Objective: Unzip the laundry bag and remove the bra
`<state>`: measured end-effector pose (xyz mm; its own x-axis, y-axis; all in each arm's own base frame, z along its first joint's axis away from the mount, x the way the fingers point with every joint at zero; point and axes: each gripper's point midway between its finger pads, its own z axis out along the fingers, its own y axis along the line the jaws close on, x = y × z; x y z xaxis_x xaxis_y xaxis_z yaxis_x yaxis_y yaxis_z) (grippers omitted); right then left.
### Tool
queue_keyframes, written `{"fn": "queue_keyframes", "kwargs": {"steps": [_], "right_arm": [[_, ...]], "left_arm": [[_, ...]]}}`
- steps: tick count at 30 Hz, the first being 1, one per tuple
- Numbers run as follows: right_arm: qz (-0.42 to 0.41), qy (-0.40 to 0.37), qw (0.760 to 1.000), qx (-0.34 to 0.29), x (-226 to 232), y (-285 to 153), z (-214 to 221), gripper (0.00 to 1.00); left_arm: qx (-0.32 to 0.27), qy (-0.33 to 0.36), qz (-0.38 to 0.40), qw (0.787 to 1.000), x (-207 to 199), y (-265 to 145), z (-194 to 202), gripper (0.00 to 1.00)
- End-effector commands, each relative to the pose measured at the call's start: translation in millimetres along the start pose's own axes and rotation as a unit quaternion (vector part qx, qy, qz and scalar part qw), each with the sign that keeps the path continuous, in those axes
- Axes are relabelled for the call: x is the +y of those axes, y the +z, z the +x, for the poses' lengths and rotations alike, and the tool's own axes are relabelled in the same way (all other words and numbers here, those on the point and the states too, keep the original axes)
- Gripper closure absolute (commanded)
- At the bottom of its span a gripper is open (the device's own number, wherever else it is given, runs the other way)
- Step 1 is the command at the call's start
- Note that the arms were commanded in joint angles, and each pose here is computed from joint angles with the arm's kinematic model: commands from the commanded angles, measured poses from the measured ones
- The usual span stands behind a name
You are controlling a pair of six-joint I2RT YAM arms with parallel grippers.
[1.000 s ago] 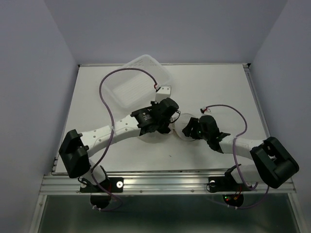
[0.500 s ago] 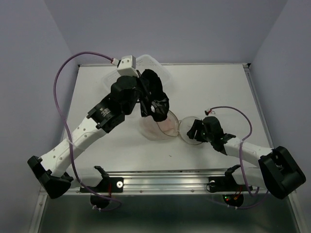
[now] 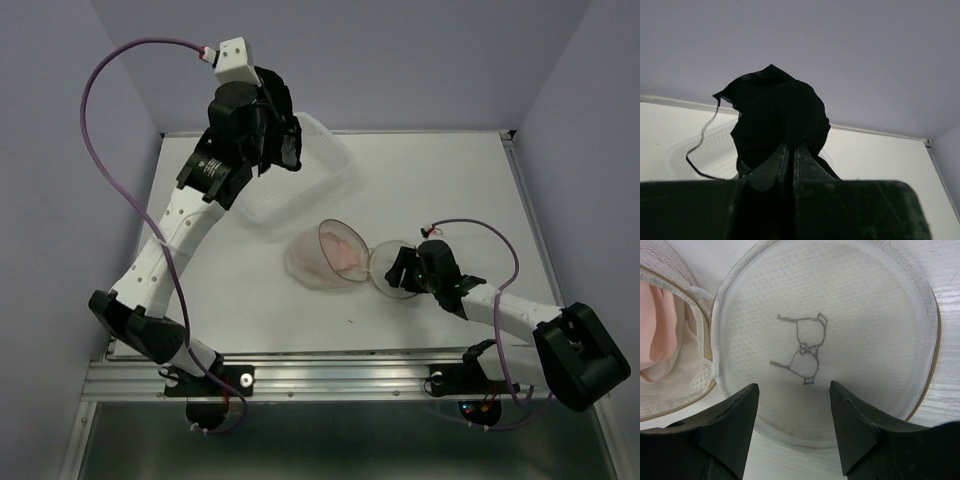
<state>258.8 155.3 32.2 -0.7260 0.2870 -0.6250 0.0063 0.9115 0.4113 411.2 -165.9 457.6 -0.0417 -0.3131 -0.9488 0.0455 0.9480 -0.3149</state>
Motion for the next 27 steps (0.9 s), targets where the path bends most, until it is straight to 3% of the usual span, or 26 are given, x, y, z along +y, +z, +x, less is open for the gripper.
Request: {"fn": "queue_keyframes", "kwargs": {"steps": [1,4,13,23,25,27], "right_arm": [[-0.001,-0.008,1.000,-0.004,-0.8,-3.4,-3.3,0.35],[-0.007,-0.008,1.000,-0.007,1.2,-5.2,-4.3,0.35],[-0.012,-0.011,1.000,-0.009,1.6,-7.5,-3.6,0.34],[-0.022,-0.010,1.000,-0.014,5.3,-11.7,-5.8,0.34],[-0.025,-0.010,1.000,-0.016,6.1,-12.7,-6.6,0.34],[-0.026,-0.011,0.999,-0.016,6.5,-13.0,-6.8,0.33]], "left_arm": [[-0.007,0.028,-0.008,1.000,2.8,32.4,-5.1,1.00],[0.012,0.039,-0.029,0.999,15.7,53.5,16.7,1.00],[0.119,0.069,-0.081,0.987,59.2,122.0,155.2,1.00],[0.154,0.087,-0.062,0.982,56.9,176.9,235.2,1.00],[0.164,0.089,-0.058,0.981,56.5,181.3,247.9,0.94],[0.177,0.090,-0.056,0.978,57.9,184.6,264.0,0.66]]}}
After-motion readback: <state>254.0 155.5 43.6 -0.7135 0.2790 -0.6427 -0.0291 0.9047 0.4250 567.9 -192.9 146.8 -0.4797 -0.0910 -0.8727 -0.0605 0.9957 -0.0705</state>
